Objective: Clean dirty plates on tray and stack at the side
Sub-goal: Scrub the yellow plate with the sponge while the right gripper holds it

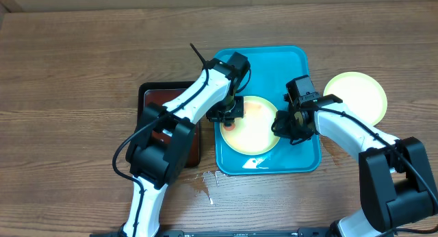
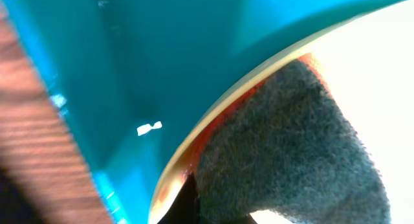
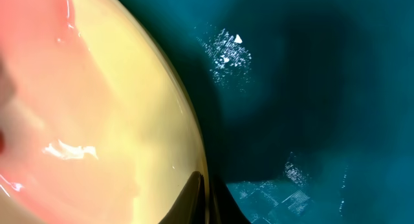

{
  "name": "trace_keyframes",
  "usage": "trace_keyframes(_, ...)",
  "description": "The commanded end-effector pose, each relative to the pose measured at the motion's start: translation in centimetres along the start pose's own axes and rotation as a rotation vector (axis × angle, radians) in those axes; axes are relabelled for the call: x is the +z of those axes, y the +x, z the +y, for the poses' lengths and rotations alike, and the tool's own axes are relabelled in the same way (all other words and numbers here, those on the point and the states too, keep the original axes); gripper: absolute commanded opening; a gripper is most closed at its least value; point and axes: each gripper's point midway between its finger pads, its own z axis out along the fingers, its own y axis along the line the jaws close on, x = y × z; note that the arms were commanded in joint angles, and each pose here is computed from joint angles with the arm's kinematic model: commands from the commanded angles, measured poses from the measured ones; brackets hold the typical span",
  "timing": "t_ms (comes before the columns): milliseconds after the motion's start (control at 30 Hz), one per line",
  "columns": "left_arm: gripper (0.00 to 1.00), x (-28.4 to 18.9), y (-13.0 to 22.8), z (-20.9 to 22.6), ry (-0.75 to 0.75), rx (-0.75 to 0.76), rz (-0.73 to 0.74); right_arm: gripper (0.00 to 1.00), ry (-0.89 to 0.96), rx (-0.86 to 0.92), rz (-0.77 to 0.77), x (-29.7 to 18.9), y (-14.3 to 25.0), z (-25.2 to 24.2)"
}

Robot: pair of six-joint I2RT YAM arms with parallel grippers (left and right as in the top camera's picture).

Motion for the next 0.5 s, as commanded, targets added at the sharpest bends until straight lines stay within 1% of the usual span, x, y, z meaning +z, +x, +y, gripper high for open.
trace_keyframes(0,0.04,0.7,0.1,-3.0,0.147,0.035,0.04,0.04,0.044,-0.003,-0.013,0.1,-0.1,-0.9)
trace_keyframes(100,0.04,0.7,0.8,-5.6,0.24,0.073,0.057,0.04,0.043,-0.003,-0.014,0.1,-0.2,-0.9)
trace_keyframes(267,0.04,0.6,4.0,-9.7,0.346,0.152,0.13,0.04,0.045,-0.002,-0.011,0.1,-0.1,-0.9)
trace_keyframes(333,0.04,0.7,4.9,-10.1,0.343,0.156,0.156,0.04,0.047,-0.001,-0.007,0.1,0.0,-1.0)
trace_keyframes(467,0.04,0.7,6.1,-9.0,0.302,0.113,0.215,0.04,0.049,0.0,-0.002,0.1,0.1,-1.0)
